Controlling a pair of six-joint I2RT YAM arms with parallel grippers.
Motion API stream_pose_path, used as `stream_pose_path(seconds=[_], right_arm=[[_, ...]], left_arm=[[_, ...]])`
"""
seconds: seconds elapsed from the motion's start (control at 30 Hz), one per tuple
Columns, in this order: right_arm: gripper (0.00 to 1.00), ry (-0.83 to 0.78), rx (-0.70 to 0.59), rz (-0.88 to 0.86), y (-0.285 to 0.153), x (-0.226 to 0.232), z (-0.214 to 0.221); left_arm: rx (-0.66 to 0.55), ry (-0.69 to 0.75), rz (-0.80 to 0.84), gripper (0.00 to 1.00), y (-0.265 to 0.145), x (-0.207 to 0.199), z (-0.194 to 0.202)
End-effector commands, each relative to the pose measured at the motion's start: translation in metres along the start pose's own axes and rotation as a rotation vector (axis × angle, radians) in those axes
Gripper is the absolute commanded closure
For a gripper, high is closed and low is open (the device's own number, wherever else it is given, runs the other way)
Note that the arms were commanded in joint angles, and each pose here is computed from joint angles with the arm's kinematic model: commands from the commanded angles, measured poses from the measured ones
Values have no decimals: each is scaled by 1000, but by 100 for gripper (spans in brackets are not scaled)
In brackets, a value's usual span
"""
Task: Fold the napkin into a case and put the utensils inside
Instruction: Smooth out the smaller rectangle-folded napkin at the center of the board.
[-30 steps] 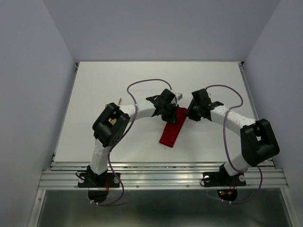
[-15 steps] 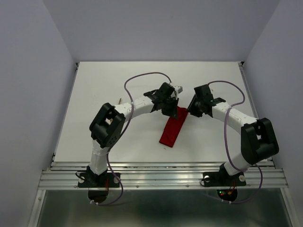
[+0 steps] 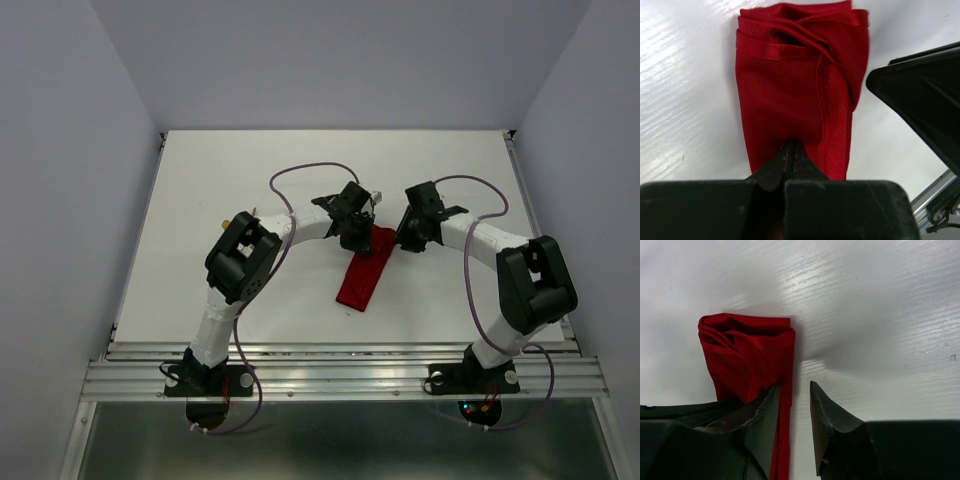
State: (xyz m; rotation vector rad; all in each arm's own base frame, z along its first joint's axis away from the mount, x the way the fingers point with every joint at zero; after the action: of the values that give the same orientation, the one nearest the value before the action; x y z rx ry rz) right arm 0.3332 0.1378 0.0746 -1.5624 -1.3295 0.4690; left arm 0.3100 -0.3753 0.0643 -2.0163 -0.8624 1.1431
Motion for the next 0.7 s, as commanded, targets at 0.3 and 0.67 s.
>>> stream_pose_path(seconds=[0.3,0.67], right_arm=[[65,-3,-10,-30,7,13,-13],[66,2,0,-32,12,12,-10]], left_arm=[[4,13,92,100,9,-26,-7],[48,27,142,100,25,-30,2]])
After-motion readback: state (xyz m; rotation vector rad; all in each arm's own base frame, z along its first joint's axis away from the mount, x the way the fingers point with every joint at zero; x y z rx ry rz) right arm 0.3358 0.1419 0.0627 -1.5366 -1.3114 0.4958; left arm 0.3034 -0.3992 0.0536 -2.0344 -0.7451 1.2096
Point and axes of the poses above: each gripper's point midway between its finger pads, its own y axis out along the fingers, its own x axis along the line the jaws close on, z = x × y, the point moved 3 cm from there along -y, back along the fingers, and after that the axes turned 3 degrees about -y, right-handed, at the moved point
